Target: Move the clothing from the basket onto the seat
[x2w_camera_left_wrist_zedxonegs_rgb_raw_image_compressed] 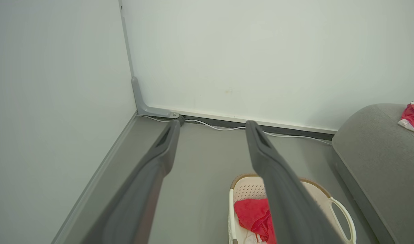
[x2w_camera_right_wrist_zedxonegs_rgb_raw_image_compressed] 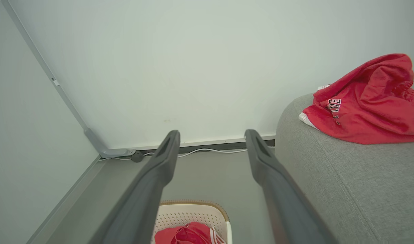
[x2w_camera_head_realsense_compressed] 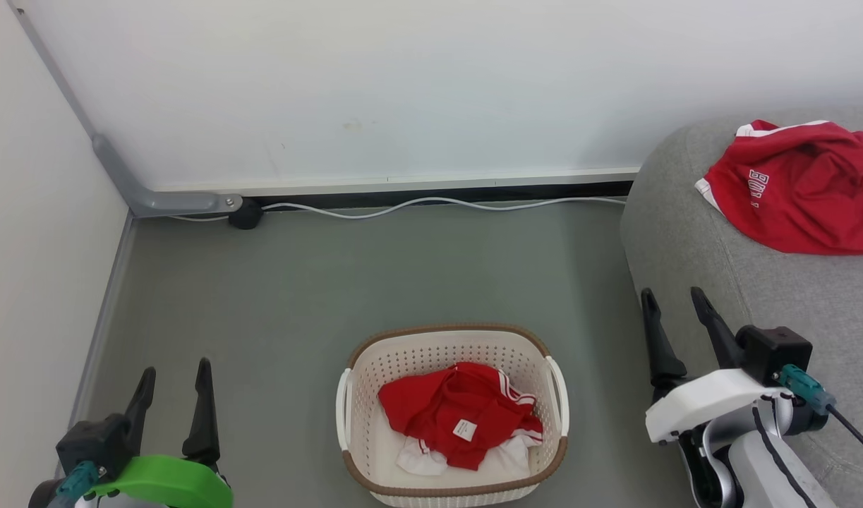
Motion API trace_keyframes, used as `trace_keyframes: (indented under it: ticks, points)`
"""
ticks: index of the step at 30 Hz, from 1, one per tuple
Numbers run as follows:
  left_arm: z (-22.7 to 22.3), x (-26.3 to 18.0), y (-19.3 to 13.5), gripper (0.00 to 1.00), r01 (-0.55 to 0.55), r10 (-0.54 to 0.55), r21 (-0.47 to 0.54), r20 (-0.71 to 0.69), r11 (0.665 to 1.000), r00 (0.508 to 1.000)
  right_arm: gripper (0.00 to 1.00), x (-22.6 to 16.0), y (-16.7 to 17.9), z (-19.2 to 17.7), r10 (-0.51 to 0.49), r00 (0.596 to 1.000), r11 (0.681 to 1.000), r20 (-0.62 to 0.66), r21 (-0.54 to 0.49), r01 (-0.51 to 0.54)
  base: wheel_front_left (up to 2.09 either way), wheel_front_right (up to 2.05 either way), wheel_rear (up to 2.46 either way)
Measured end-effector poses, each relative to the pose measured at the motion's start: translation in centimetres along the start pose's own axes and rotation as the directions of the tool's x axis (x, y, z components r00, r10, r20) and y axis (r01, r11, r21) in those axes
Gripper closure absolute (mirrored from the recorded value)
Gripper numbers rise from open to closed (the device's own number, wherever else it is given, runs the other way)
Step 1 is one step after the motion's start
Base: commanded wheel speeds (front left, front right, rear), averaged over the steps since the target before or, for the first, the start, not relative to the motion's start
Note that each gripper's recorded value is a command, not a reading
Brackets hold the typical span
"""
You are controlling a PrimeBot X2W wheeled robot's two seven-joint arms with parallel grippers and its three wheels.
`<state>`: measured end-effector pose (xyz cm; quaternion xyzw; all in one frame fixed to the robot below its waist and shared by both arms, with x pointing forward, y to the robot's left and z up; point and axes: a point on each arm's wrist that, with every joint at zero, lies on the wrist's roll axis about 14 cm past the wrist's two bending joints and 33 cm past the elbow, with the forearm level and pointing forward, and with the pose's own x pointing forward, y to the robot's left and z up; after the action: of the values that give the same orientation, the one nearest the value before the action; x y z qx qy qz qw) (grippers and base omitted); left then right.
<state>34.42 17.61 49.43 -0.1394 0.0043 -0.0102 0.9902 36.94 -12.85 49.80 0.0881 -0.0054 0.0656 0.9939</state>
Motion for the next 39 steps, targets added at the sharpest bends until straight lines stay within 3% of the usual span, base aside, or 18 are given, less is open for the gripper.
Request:
trace_keyframes:
  ticks: [39]
  points:
    - [-0.9, -0.7, -0.1, 0.00, 0.017, -0.017, 0.027, -0.022, 0.999, 1.000, 0.00, -1.7, -0.8, -0.8, -0.040, 0.999, 0.999, -0.018, 0.023, 0.041, 0.00, 0.00, 0.00]
